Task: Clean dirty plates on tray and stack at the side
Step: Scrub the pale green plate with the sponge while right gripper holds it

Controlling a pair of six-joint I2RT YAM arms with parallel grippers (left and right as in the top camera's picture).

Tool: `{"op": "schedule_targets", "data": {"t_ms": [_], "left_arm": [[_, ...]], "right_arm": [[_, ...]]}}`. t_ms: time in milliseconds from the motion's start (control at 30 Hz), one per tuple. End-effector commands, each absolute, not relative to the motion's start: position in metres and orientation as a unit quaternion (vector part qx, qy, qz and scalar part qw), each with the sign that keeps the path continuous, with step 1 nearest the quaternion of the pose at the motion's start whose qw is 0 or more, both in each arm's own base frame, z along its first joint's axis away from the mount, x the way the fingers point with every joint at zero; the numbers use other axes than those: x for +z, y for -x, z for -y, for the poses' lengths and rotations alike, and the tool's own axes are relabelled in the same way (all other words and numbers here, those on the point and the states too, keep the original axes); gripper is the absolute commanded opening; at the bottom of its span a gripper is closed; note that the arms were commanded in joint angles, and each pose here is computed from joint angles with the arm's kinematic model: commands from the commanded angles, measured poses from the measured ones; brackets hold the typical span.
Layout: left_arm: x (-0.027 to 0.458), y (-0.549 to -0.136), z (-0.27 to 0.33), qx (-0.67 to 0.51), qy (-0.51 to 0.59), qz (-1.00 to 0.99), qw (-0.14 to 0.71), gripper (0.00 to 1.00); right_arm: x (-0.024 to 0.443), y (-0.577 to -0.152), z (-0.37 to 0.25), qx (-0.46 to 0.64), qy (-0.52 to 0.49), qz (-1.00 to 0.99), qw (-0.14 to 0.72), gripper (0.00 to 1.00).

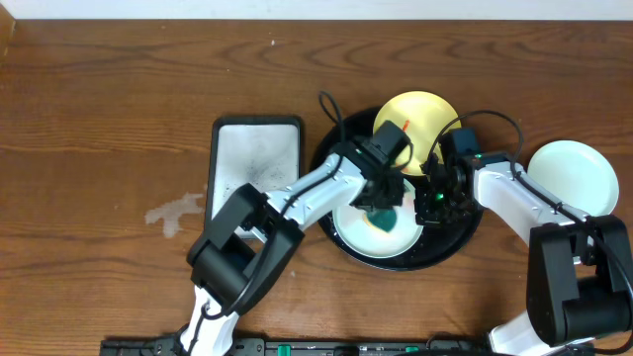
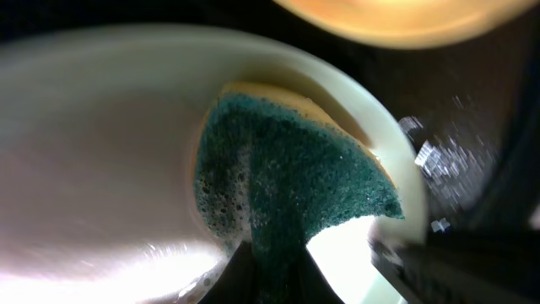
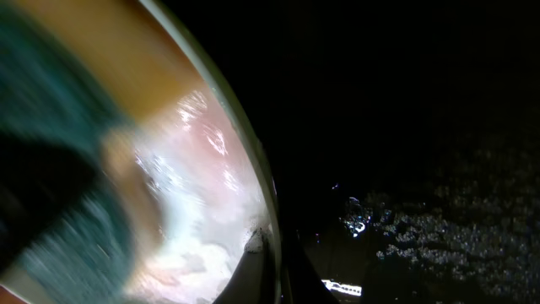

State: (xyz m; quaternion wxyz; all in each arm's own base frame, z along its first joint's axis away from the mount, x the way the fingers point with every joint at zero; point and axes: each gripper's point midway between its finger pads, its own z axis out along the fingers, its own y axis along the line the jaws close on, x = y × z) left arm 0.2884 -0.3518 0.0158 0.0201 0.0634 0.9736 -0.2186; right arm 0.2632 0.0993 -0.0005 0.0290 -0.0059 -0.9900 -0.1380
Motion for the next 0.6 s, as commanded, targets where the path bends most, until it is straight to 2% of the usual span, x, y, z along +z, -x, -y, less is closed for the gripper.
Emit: {"op": "schedule_targets", "data": {"t_ms": [0, 100, 233, 400, 567], "left_arm": [[-0.005, -0.234, 0.367, -0.231, -0.105, -0.965, -0.067, 0.08], [-0.008, -0.228, 0.358, -0.212, -0.112, -0.968, -0.078, 0.08], [-0.020, -0.236, 0.318, -0.120, -0.090, -0.986, -0.066, 0.07], [-0.025, -0.272, 0.248, 0.037, -0.064, -0.997, 0.004, 0.08], [-0.011, -0.300, 0.217, 0.103, -0.044, -0.993, 0.046, 0.07]], "right_arm": [[-0.015, -0.255, -0.076, -0.078, 0.005, 0.996, 0.044, 0.01], [-0.015, -0.254, -0.076, -0.078, 0.005, 0.996, 0.044, 0.01], [-0.015, -0.254, -0.076, -0.078, 0.005, 0.996, 0.046, 0.01], [-0.015, -0.254, -0.076, -0.078, 0.005, 0.996, 0.045, 0.01], [-0.015, -0.254, -0.076, -0.077, 0.005, 0.996, 0.045, 0.01]]}}
